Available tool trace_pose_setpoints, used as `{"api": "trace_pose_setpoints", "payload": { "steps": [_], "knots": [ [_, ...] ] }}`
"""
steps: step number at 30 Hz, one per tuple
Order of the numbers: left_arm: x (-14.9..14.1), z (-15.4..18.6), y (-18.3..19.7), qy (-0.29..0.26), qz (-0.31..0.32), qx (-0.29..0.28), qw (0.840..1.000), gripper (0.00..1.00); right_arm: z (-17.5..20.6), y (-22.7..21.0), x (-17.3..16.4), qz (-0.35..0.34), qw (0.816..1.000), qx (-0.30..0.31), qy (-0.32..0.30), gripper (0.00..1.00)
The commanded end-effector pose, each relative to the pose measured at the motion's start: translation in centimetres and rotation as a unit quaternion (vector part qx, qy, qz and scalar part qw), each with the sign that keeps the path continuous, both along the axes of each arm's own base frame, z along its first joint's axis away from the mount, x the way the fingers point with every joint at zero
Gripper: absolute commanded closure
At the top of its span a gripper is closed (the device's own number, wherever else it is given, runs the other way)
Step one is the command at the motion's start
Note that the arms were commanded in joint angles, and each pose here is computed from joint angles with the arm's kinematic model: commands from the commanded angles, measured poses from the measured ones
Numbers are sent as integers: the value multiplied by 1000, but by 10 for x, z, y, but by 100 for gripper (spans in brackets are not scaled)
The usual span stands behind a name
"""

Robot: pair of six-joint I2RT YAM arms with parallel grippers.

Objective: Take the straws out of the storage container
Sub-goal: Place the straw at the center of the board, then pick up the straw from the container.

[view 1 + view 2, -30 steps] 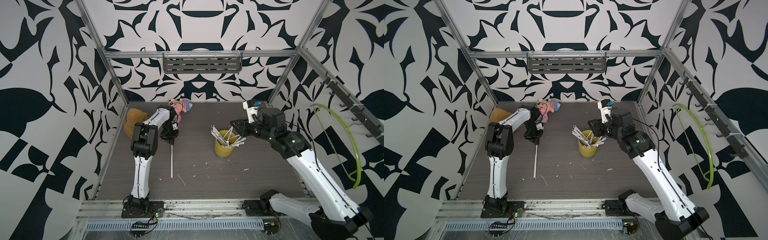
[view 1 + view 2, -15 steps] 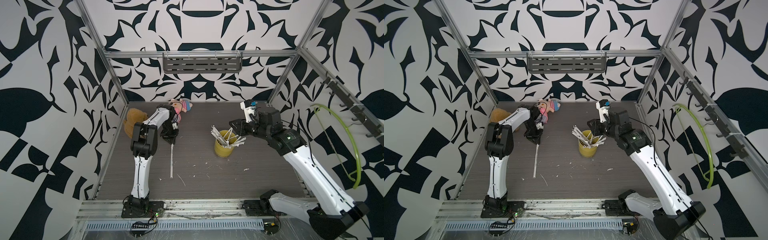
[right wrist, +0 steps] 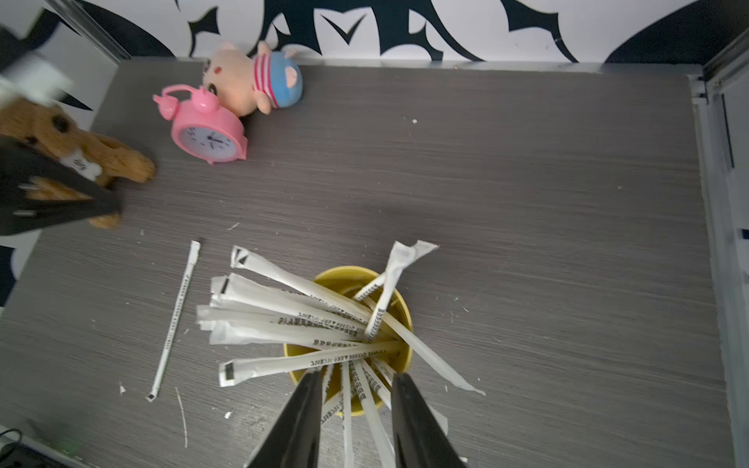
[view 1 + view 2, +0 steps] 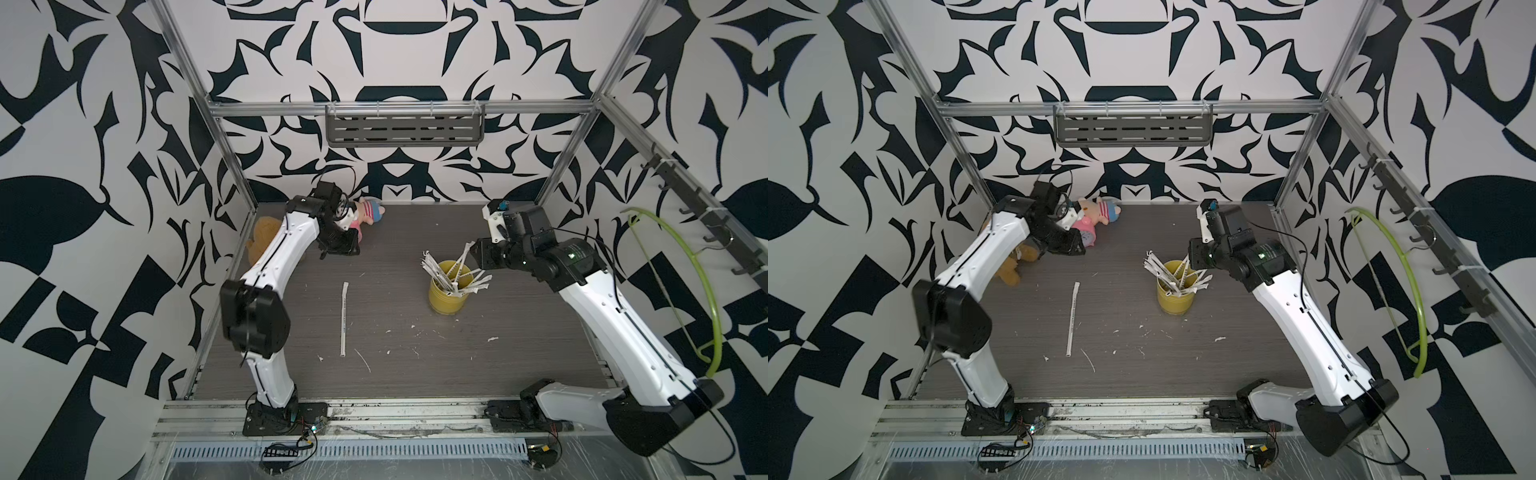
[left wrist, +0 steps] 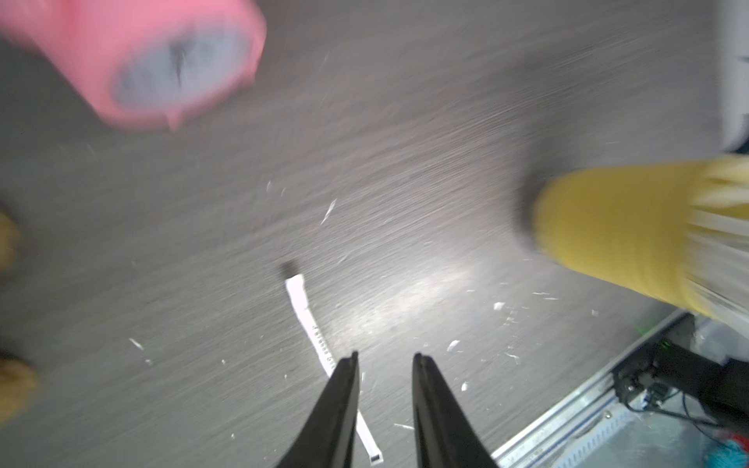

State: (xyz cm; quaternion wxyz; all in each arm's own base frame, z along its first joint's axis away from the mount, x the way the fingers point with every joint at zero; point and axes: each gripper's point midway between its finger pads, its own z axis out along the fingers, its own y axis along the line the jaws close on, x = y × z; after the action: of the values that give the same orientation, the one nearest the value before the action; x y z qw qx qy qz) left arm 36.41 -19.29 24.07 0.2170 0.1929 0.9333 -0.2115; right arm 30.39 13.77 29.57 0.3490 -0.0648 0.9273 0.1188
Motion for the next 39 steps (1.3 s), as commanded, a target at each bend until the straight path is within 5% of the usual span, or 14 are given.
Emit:
{"api": "trace_pose_setpoints", "payload": {
  "steps": [1, 6, 12, 39],
  "knots": [
    [-29, 55, -40, -117, -66, -81, 988, 54, -6, -5, 0, -13, 999, -32, 6, 66],
    [-92, 87, -65, -251, -161, -123, 947, 35, -17, 1, 10, -20, 998, -58, 15, 65],
    [-124, 81, -68, -290, -210, -163, 919, 34, -23, 0, 20, -40, 996, -77, 18, 63],
    [-145, 47, -85, -297, -264, -129, 909, 33, -55, 2, 36, -71, 991, -100, 45, 68]
  ]
}}
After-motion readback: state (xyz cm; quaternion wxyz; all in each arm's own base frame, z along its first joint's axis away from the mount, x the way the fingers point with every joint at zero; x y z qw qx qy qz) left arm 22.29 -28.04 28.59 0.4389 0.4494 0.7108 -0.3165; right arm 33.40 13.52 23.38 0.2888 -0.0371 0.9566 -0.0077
